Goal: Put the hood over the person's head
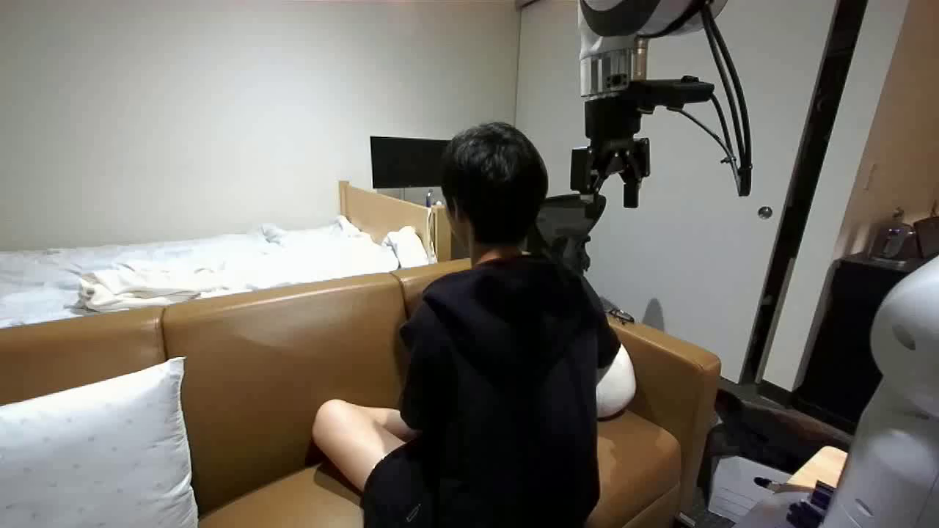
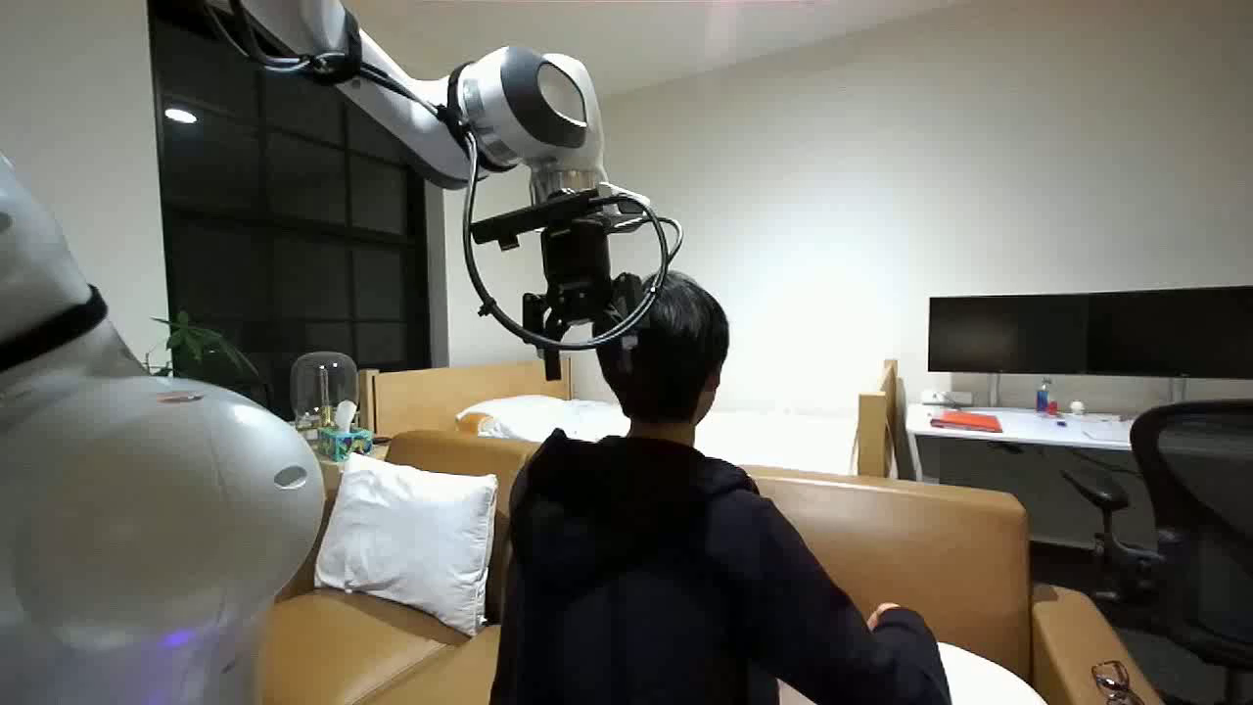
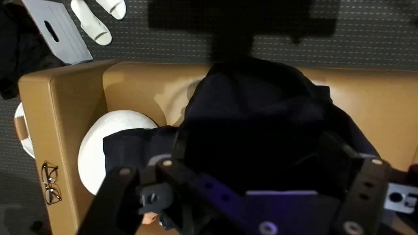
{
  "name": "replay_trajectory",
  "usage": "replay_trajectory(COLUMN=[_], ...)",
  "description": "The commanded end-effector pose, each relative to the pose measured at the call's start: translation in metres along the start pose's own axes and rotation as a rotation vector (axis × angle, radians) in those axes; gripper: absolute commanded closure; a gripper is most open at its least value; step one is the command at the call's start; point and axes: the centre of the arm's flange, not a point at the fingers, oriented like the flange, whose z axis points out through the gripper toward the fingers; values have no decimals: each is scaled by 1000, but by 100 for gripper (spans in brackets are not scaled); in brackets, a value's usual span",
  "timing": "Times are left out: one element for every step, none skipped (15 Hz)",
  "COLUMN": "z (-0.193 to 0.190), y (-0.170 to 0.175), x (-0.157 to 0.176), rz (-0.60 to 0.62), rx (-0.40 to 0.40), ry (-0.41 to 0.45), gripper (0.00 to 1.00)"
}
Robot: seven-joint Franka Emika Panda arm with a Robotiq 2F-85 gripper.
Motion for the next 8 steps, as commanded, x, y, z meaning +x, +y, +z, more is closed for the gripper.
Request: replay_trajectory(z=[0,0,0,0,0,0,1,2], y=[0,0,-3,-8,-12,-19,-25,-32], x=[0,0,1,2,3,3,4,5], rz=[0,0,-20,-38,-62,-115,-167,-218], rx=[0,0,-8,-21,-36,-52,-63,-85], ry=[0,0,5,12,21,37,50,60], gripper=[0,0,0,0,0,0,0,0])
